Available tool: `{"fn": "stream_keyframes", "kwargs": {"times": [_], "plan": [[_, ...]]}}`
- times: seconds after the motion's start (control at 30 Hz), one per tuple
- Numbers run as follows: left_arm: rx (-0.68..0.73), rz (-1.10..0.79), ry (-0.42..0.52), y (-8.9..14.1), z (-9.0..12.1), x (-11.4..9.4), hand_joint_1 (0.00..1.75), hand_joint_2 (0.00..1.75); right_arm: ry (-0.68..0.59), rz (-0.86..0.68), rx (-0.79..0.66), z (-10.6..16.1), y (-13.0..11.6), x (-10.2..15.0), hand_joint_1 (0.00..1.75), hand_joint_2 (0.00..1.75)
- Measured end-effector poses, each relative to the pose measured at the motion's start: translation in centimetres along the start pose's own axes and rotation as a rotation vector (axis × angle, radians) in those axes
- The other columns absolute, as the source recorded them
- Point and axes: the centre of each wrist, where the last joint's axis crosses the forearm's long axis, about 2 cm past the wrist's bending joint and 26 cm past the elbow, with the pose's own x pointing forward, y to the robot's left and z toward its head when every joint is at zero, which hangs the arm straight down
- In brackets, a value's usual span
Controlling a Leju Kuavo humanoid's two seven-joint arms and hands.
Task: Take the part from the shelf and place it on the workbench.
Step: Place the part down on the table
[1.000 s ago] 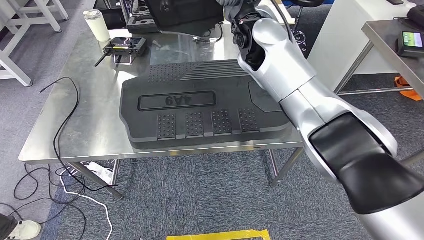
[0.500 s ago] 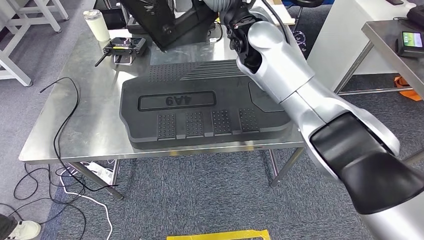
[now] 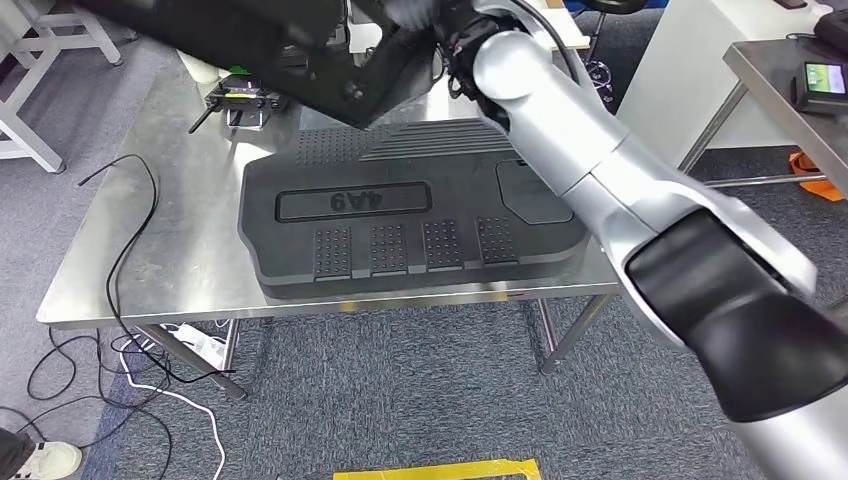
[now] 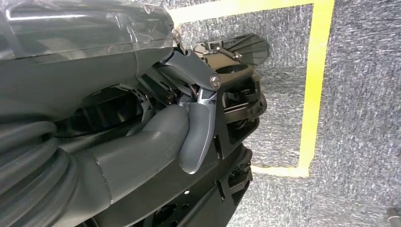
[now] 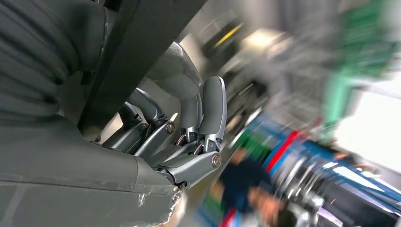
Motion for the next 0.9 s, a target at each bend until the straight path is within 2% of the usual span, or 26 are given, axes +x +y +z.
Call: {"fn": "stream_keyframes", "kwargs": {"times": [0.13,0.2,0.37,0.5,0.57,0.67,0.9], "plan": [[0.002,0.010,-0.001,0.0,0.0,-0.1,1.75,1.75,0.151,0.537,-0.092,-0.3,1.9,1.5,1.75,1.75],[0.002,0.013,0.005,0.0,0.0,-0.1,1.75,1.75,0.183,0.692,-0.164,-0.6,2.8,1.4,1.75,1.75],[0.004,0.015,0.014,0.0,0.0,-0.1,1.75,1.75,0.154,1.008,-0.303,-1.2,3.4,1.0,1.75,1.75],[0.006,0.015,0.016,0.0,0.0,-0.1,1.75,1.75,0.177,1.481,-0.403,-1.5,3.6,0.1,1.75,1.75],[0.007,0.016,0.019,0.0,0.0,-0.1,1.75,1.75,0.235,1.647,-0.419,-1.4,3.9,-0.6,1.75,1.75],[0.007,0.017,0.024,0.0,0.0,-0.1,1.75,1.75,0.291,1.670,-0.389,-1.3,4.2,-1.2,1.75,1.75],[0.000,0.020,0.027,0.0,0.0,-0.1,1.75,1.75,0.309,1.487,-0.314,-1.1,4.6,-1.1,1.75,1.75]]}}
